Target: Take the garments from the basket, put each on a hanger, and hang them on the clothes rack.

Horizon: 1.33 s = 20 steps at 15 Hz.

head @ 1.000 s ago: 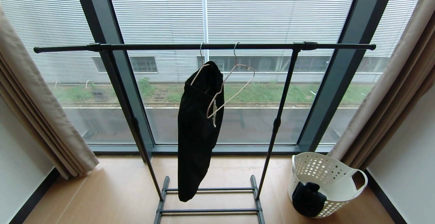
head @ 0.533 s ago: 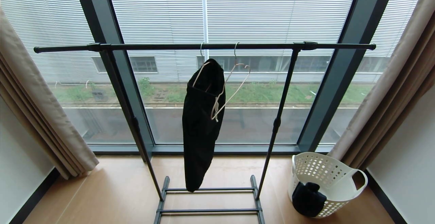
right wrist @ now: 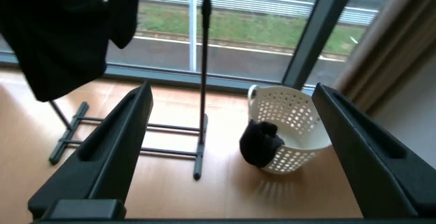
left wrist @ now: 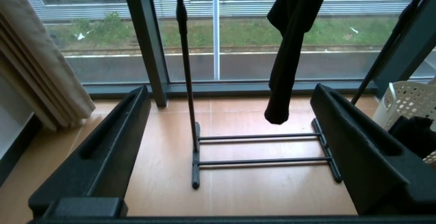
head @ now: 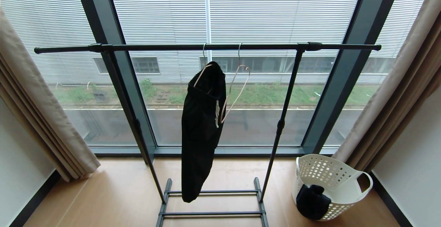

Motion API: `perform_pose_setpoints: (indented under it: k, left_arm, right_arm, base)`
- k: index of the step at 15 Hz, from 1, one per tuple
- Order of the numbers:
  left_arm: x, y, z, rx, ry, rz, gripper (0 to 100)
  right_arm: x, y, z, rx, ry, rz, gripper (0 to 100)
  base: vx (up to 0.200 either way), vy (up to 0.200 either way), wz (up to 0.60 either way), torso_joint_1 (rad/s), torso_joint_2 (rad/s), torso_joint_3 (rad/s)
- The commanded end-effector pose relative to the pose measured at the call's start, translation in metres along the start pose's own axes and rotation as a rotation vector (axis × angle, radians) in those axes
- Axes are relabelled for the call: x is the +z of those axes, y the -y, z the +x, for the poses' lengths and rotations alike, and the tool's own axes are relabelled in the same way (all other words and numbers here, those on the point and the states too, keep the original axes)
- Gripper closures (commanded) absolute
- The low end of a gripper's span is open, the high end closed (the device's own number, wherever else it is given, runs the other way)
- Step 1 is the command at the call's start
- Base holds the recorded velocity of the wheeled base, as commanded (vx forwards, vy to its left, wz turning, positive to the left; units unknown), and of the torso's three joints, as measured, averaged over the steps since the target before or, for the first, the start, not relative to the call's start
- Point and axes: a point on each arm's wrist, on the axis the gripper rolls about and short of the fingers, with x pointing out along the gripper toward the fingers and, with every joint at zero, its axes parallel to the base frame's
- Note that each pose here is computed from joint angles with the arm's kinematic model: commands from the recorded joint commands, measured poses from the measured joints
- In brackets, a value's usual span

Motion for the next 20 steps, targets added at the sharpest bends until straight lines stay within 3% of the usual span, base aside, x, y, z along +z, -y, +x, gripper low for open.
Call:
perform_pose_setpoints:
  k: [1,3,5,9,11,20]
  left_arm:
    - [0.0001,0.0,0.0001,0.0,-0.002,0.0,0]
    - [0.0001,0.0001,0.0001,-0.006,-0.002,0.0,0]
    - [0.0001,0.0002,0.0001,-0.009,-0.002,-0.005,0]
    - [0.0001,0.0002,0.0001,-0.009,-0.002,-0.015,0]
    - [0.0001,0.0002,0.0001,-0.009,-0.002,-0.023,0]
    - [0.0005,0.0002,0.0,-0.009,0.0,-0.029,0]
  right_arm:
    - [-0.0006,0.0013,0.0005,-0.059,0.001,0.003,0]
    - [-0.0008,0.0001,-0.0021,-0.175,0.039,-0.013,0]
    - [-0.0025,-0.001,-0.006,-0.202,0.089,-0.017,0]
    - [-0.0024,-0.0011,-0.0058,-0.19,0.098,0.007,0]
    - [-0.002,-0.0016,-0.0059,-0.166,0.106,0.056,0]
    - [-0.0019,-0.0017,-0.0061,-0.164,0.104,0.052,0]
  base:
    - [0.0,0.0,0.0,0.0,0.0,0.0]
    - [0.0,0.0,0.0,0.0,0.0,0.0]
    - [0.0,0.0,0.0,0.0,0.0,0.0]
    - [0.0,0.0,0.0,0.0,0.0,0.0]
    - [0.0,0.0,0.0,0.0,0.0,0.0]
    - [0.0,0.0,0.0,0.0,0.0,0.0]
